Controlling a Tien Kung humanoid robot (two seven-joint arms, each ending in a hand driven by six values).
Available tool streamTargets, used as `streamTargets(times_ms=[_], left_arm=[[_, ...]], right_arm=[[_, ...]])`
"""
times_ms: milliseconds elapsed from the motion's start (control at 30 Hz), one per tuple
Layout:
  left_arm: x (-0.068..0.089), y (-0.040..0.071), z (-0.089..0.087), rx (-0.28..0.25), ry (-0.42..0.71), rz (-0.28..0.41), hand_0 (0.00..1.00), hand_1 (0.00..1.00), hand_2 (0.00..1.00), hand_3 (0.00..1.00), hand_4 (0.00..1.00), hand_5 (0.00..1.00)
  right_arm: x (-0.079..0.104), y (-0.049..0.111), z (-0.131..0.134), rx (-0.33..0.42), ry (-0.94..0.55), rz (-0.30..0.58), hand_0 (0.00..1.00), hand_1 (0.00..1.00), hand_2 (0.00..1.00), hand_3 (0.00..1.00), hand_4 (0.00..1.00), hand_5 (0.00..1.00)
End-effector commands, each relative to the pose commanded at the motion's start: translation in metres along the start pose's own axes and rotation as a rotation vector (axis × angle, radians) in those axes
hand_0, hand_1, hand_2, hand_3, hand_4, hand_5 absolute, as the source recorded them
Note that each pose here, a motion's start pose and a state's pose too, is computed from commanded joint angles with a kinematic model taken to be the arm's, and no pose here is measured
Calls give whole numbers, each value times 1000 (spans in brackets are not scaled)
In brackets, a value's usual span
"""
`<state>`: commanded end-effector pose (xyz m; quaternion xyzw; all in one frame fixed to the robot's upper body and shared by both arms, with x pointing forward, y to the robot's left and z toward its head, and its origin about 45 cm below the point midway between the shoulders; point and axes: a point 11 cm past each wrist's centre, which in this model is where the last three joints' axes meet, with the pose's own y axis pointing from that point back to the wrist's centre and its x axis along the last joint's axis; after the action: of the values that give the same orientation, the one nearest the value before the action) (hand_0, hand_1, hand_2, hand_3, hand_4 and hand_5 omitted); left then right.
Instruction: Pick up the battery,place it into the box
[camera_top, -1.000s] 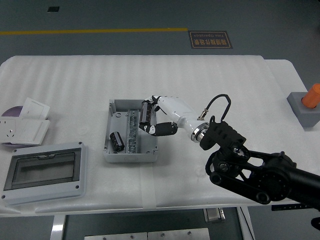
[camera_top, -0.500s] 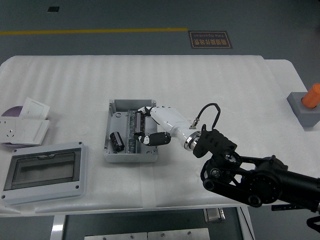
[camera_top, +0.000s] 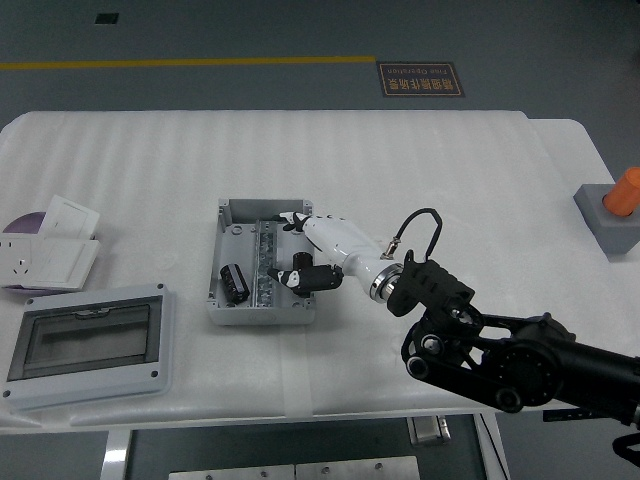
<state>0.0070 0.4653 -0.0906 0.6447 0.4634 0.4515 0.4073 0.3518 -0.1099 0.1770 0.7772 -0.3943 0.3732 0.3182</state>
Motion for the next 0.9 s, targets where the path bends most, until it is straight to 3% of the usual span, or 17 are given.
streamTargets(times_ms=[167, 433, 667, 900], left_arm=[[-1, 0, -1, 3, 1, -1, 619, 684, 555, 535, 557, 612], [0, -1, -6, 16, 4, -3, 619, 684, 559, 535, 548, 605], [0, -3, -14, 32, 6, -7, 619, 683, 561, 536, 548, 603], [4, -2, -15, 35, 6, -2, 618, 684, 559, 542, 547, 596]], right_arm=[[29, 2, 17, -39, -1, 89, 902, 824, 834, 934, 875, 540], [75, 15, 69, -172, 18, 220, 903, 821, 831, 926, 877, 542], [98, 43, 113, -261, -84, 323, 899, 815, 824, 918, 875, 545], [108, 76, 139, -269, -252, 403, 847, 773, 798, 899, 874, 547]])
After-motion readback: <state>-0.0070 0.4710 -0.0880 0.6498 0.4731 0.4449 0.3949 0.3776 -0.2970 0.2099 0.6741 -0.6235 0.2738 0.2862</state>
